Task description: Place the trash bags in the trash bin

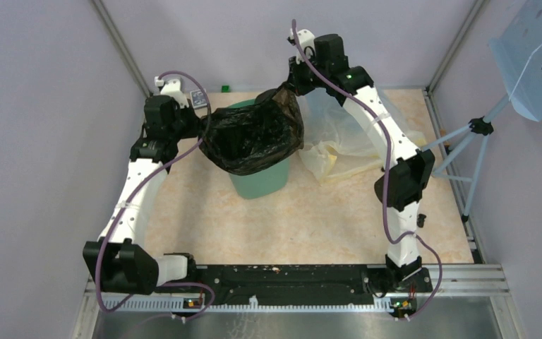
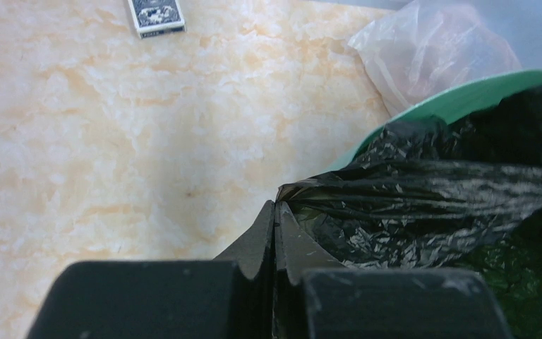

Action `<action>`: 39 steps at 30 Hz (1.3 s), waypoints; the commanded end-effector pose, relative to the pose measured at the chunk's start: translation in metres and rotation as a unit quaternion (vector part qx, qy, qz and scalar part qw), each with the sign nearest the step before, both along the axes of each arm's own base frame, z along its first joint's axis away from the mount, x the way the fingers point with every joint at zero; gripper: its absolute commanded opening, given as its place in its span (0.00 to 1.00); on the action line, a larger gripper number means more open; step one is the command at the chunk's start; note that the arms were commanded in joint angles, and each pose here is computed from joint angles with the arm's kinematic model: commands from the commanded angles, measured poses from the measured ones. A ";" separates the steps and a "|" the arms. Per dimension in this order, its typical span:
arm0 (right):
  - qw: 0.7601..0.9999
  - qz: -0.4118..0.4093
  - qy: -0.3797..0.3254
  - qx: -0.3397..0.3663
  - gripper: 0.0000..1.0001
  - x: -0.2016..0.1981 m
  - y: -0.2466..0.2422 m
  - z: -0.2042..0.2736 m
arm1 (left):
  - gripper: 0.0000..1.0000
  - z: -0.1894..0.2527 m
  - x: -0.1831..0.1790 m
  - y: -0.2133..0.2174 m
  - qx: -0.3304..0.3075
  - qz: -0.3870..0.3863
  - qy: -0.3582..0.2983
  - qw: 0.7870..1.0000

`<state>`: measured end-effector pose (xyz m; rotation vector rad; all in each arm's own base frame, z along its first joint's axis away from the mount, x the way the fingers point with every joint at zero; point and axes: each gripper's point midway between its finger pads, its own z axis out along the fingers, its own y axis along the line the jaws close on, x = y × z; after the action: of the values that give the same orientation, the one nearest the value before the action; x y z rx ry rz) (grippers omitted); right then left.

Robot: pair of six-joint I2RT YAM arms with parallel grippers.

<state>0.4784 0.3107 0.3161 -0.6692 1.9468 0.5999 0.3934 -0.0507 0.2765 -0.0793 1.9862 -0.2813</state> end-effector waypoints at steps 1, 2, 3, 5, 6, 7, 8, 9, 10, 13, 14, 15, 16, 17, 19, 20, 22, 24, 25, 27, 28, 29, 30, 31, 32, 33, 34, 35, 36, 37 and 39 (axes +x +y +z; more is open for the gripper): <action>0.999 0.011 0.001 0.048 0.00 0.008 0.009 0.018 | 0.00 0.033 0.025 0.000 0.001 -0.002 -0.052 0.999; 0.999 0.012 0.007 0.049 0.00 0.010 0.010 0.014 | 0.00 0.031 0.028 0.001 0.001 0.001 -0.050 0.999; 0.999 0.010 0.015 0.048 0.00 0.013 0.010 0.007 | 0.00 0.029 0.031 0.001 0.002 0.002 -0.047 0.999; 0.998 0.007 0.031 0.052 0.00 0.018 0.011 -0.003 | 0.00 0.024 0.038 0.001 0.002 0.001 -0.040 0.999; 0.998 0.009 0.041 0.055 0.00 0.019 0.012 -0.009 | 0.00 0.021 0.041 0.001 0.004 0.000 -0.036 0.999; 0.997 0.011 0.053 0.059 0.00 0.021 0.013 -0.015 | 0.00 0.016 0.044 0.001 0.006 0.002 -0.027 1.000; 0.996 0.012 0.063 0.063 0.00 0.022 0.014 -0.021 | 0.00 0.009 0.046 0.003 0.009 0.006 -0.012 1.000; 0.995 0.012 0.072 0.064 0.00 0.022 0.015 -0.027 | 0.00 0.002 0.048 0.004 0.011 0.009 0.002 1.000; 0.995 0.012 0.082 0.063 0.00 0.023 0.015 -0.034 | 0.00 -0.006 0.050 0.005 0.014 0.012 0.016 1.000; 0.992 0.012 0.109 0.060 0.00 0.022 0.018 -0.052 | 0.00 -0.026 0.053 0.003 0.013 0.007 0.048 0.999; 0.991 0.015 0.117 0.061 0.00 0.021 0.019 -0.058 | 0.00 -0.032 0.053 0.002 0.011 0.003 0.058 0.998; 0.990 0.021 0.127 0.062 0.00 0.018 0.020 -0.063 | 0.00 -0.039 0.052 -0.001 0.008 -0.003 0.070 0.998; 0.988 0.025 0.136 0.062 0.00 0.015 0.021 -0.068 | 0.00 -0.045 0.052 -0.004 0.005 -0.010 0.080 0.997; 0.987 0.029 0.145 0.062 0.00 0.012 0.022 -0.073 | 0.00 -0.050 0.050 -0.007 0.001 -0.018 0.091 0.996; 0.985 0.032 0.159 0.062 0.00 0.005 0.021 -0.080 | 0.00 -0.061 0.046 -0.011 -0.006 -0.028 0.117 0.993; 0.984 0.032 0.162 0.062 0.00 0.002 0.020 -0.082 | 0.00 -0.066 0.043 -0.013 -0.010 -0.031 0.129 0.991; 0.983 0.027 0.171 0.063 0.00 -0.006 0.016 -0.091 | 0.00 -0.074 0.036 -0.016 -0.018 -0.037 0.147 0.988; 0.983 0.017 0.173 0.064 0.00 -0.013 0.011 -0.096 | 0.00 -0.083 0.028 -0.017 -0.024 -0.037 0.161 0.986; 0.982 0.011 0.175 0.065 0.00 -0.016 0.009 -0.099 | 0.00 -0.087 0.025 -0.016 -0.025 -0.033 0.167 0.985; 0.982 0.003 0.175 0.064 0.00 -0.020 0.005 -0.102 | 0.00 -0.093 0.019 -0.016 -0.029 -0.028 0.174 0.984; 0.983 0.000 0.173 0.066 0.00 -0.021 0.004 -0.101 | 0.00 -0.092 0.018 -0.017 -0.033 -0.027 0.170 0.985; 0.983 -0.004 0.172 0.066 0.00 -0.021 0.003 -0.102 | 0.00 -0.092 0.016 -0.017 -0.036 -0.025 0.167 0.985; 0.983 -0.009 0.170 0.066 0.00 -0.019 0.001 -0.099 | 0.00 -0.088 0.017 -0.017 -0.039 -0.022 0.160 0.986; 0.984 -0.015 0.169 0.062 0.00 -0.018 0.000 -0.097 | 0.00 -0.084 0.017 -0.016 -0.041 -0.018 0.154 0.987; 0.984 -0.022 0.166 0.057 0.03 -0.017 -0.003 -0.092 | 0.00 -0.077 0.018 -0.015 -0.043 -0.012 0.144 0.989; 0.985 -0.033 0.159 0.050 0.12 -0.014 -0.007 -0.085 | 0.00 -0.070 0.019 -0.013 -0.041 -0.005 0.136 0.990; 0.986 -0.044 0.153 0.045 0.21 -0.012 -0.011 -0.078 | 0.00 -0.060 0.018 -0.010 -0.040 0.001 0.123 0.992; 0.987 -0.057 0.144 0.042 0.26 -0.010 -0.017 -0.069 | 0.01 -0.053 0.018 -0.006 -0.036 0.012 0.116 0.993; 0.987 -0.069 0.136 0.041 0.29 -0.009 -0.023 -0.060 | 0.05 -0.044 0.017 -0.002 -0.034 0.025 0.106 0.994; 0.988 -0.079 0.128 0.042 0.32 -0.009 -0.027 -0.052 | 0.08 -0.036 0.015 0.003 -0.032 0.036 0.097 0.994; 0.987 -0.103 0.113 0.047 0.38 -0.012 -0.039 -0.035 | 0.16 -0.022 0.009 0.011 -0.032 0.057 0.078 0.995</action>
<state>0.4635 0.2996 0.1860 -0.4397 2.3351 0.7492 0.4035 -0.0572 0.1920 -0.1887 2.3031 -0.3273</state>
